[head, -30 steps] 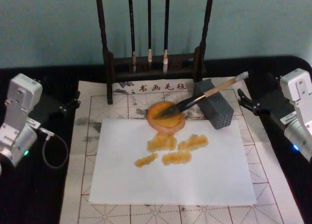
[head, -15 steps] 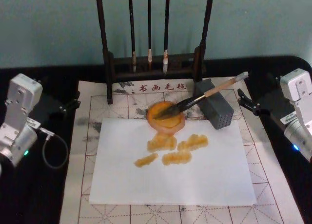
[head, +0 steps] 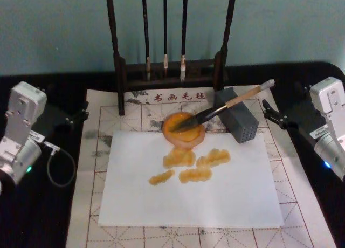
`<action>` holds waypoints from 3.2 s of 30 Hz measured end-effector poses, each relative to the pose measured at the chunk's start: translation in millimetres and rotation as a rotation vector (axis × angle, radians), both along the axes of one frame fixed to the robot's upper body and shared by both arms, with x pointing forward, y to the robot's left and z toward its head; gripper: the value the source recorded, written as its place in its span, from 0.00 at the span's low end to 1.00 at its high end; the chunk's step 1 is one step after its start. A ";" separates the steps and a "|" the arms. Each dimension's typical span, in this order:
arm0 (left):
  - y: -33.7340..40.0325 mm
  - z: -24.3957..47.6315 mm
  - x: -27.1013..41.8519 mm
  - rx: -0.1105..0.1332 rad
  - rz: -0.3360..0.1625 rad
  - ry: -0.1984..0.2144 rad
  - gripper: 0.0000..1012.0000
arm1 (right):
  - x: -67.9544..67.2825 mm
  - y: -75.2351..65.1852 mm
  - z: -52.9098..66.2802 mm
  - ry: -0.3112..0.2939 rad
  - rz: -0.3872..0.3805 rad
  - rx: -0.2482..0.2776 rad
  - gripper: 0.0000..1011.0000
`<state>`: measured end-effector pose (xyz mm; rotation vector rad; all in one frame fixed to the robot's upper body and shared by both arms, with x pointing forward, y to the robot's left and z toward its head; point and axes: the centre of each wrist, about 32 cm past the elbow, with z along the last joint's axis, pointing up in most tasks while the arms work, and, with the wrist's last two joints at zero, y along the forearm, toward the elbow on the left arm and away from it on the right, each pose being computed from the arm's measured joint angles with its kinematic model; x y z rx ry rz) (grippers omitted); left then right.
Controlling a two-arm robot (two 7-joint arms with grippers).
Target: Pick up the brush from the inkstone, write on the paper, then place the brush back to its original position.
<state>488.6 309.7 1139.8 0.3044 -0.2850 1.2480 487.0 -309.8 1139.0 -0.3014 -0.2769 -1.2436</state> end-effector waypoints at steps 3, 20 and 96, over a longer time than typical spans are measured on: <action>0.0 0.0 0.0 0.000 0.000 0.000 0.99 | -1.4 0.5 0.1 0.008 0.009 0.021 0.99; 0.0 0.0 0.0 0.000 0.000 0.000 0.99 | -7.2 3.9 8.5 0.183 0.070 0.416 0.99; 0.0 0.0 0.0 0.000 0.000 0.000 0.99 | 35.2 48.9 15.7 0.490 -0.069 1.123 0.99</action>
